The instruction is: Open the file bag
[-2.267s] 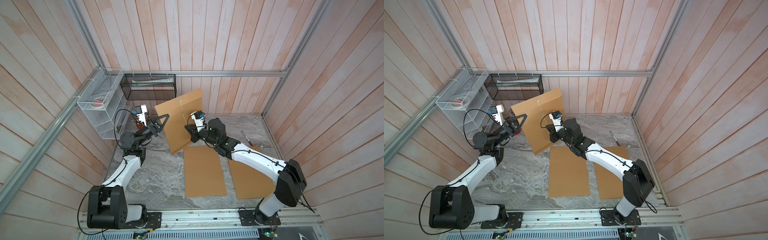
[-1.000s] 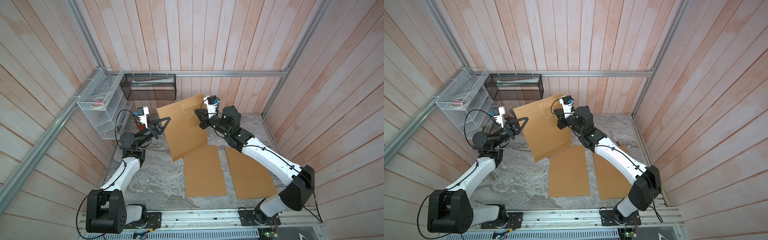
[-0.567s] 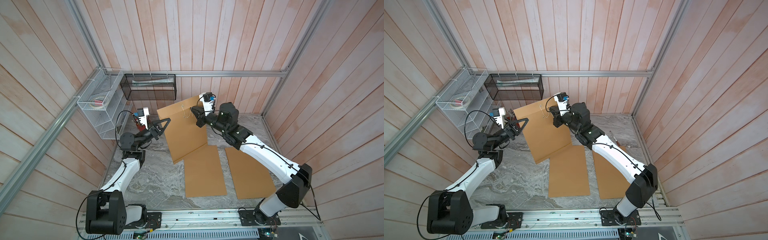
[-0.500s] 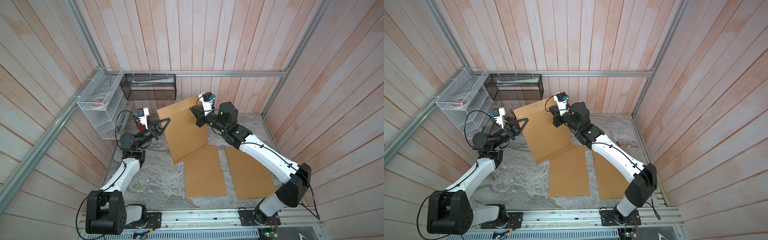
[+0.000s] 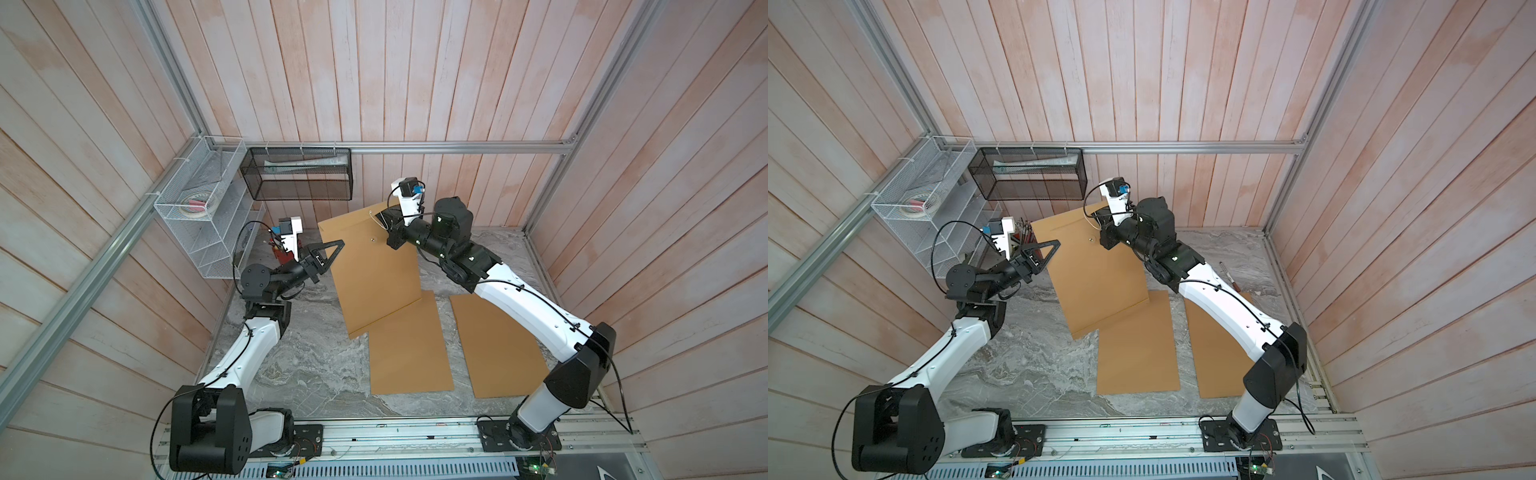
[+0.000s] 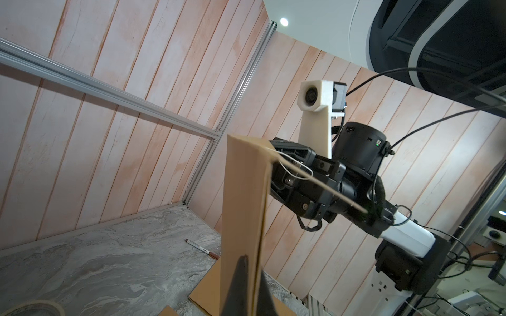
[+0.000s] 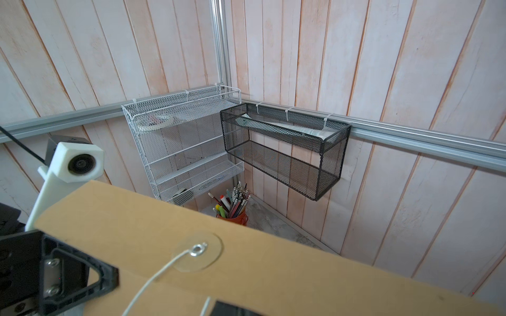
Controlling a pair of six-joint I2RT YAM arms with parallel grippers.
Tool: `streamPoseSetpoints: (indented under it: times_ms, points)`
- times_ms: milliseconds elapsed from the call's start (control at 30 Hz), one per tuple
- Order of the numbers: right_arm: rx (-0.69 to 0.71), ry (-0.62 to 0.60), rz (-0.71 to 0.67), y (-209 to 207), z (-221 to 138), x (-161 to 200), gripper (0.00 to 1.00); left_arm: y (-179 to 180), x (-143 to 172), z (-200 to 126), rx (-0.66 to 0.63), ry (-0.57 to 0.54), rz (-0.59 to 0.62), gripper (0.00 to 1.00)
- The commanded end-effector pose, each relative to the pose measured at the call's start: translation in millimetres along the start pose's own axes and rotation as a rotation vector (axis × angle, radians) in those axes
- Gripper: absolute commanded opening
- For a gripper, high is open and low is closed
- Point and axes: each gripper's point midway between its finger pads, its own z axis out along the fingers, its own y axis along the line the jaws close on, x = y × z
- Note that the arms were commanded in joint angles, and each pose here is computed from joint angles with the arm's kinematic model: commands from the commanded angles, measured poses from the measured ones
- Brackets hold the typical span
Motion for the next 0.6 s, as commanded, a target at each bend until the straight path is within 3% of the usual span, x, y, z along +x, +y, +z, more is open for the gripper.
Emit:
streamPoseSetpoints:
  times_ms: [0, 367, 467, 567]
  points:
    - [-0.033, 0.01, -0.011, 9.1, 5.0, -1.5, 0.0, -7.9, 6.5, -0.8, 0.015, 0.025, 0.032, 0.0]
    - [-0.027, 0.036, -0.005, 13.9, -0.5, 7.7, 0.0, -5.2, 3.7, -0.8, -0.012, 0.019, 0.051, 0.0]
    - [-0.006, 0.057, -0.001, 12.0, -13.6, 20.2, 0.17, -3.8, -0.9, -0.2, -0.027, 0.015, 0.076, 0.0]
    - [0.035, 0.064, -0.008, 7.3, -32.2, 28.4, 0.26, 0.2, -2.7, 1.4, -0.032, 0.022, 0.084, 0.0]
